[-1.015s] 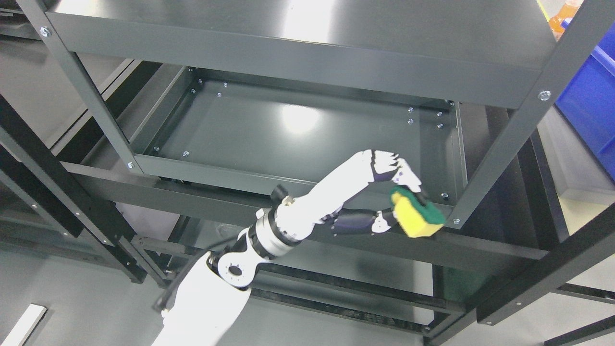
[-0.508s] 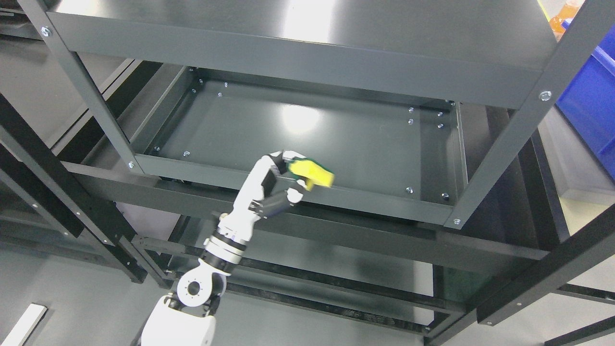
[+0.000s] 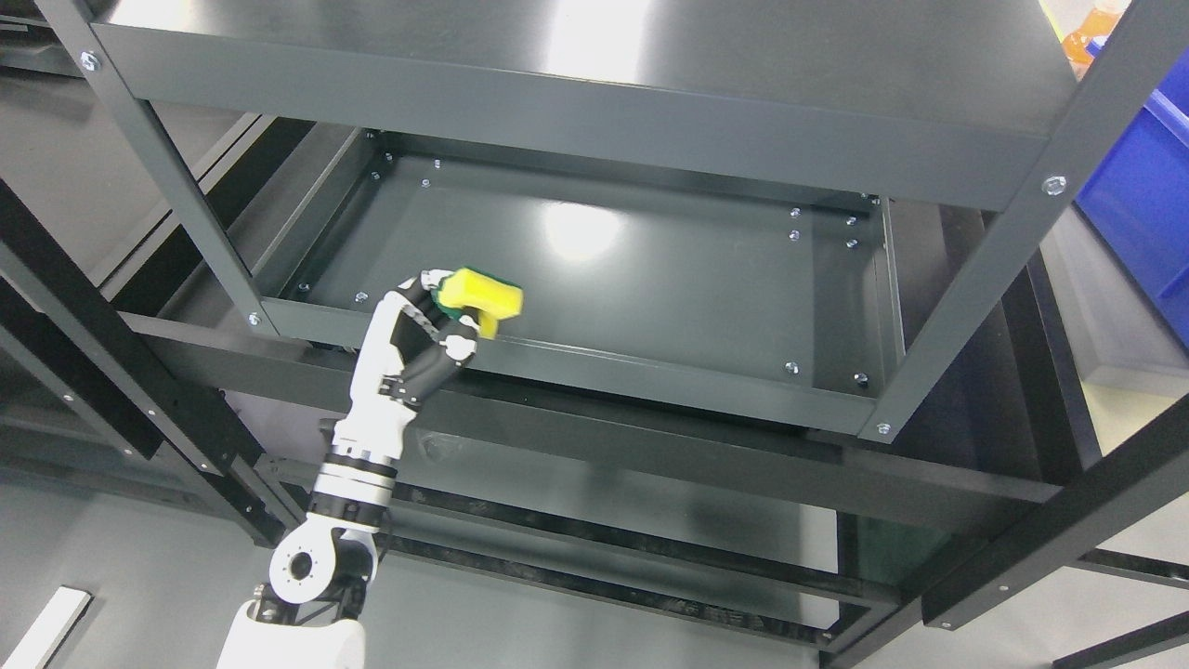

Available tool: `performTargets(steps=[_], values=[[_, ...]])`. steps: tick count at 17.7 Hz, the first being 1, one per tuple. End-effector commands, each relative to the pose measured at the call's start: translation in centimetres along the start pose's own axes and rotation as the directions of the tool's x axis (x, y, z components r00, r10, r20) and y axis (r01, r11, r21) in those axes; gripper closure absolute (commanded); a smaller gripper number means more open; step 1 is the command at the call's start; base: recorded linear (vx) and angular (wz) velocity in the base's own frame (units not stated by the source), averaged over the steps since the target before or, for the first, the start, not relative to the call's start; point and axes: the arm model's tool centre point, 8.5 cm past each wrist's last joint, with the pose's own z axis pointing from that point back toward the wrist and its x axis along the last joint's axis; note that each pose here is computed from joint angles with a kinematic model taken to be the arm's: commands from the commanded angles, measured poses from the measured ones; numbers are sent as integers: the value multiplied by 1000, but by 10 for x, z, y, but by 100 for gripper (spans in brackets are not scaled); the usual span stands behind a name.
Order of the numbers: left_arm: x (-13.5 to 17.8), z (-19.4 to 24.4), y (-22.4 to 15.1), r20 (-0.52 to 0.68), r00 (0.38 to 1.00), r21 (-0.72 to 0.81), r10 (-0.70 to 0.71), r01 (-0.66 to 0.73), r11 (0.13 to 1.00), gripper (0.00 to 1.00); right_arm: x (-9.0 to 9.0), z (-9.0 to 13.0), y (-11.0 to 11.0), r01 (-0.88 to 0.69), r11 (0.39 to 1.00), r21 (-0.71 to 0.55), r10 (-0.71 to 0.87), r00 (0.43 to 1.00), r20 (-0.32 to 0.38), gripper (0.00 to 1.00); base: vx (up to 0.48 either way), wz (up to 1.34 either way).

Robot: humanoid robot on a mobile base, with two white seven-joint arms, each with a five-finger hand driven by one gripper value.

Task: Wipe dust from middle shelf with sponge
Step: 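Withdraw the left hand holding the sponge out of the shelf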

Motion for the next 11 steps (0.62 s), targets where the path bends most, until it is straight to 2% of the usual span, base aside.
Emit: performTargets(steps=[1,11], values=[[26,10,39,57,998,112,-12,6,994,100,10,0,-10,1,1000,-15,0,1000,22,0,0,0],[17,13,38,4,1000,117,1,-2,993,99,10,0,-10,1,1000,-15,0,1000,22,0,0,0]])
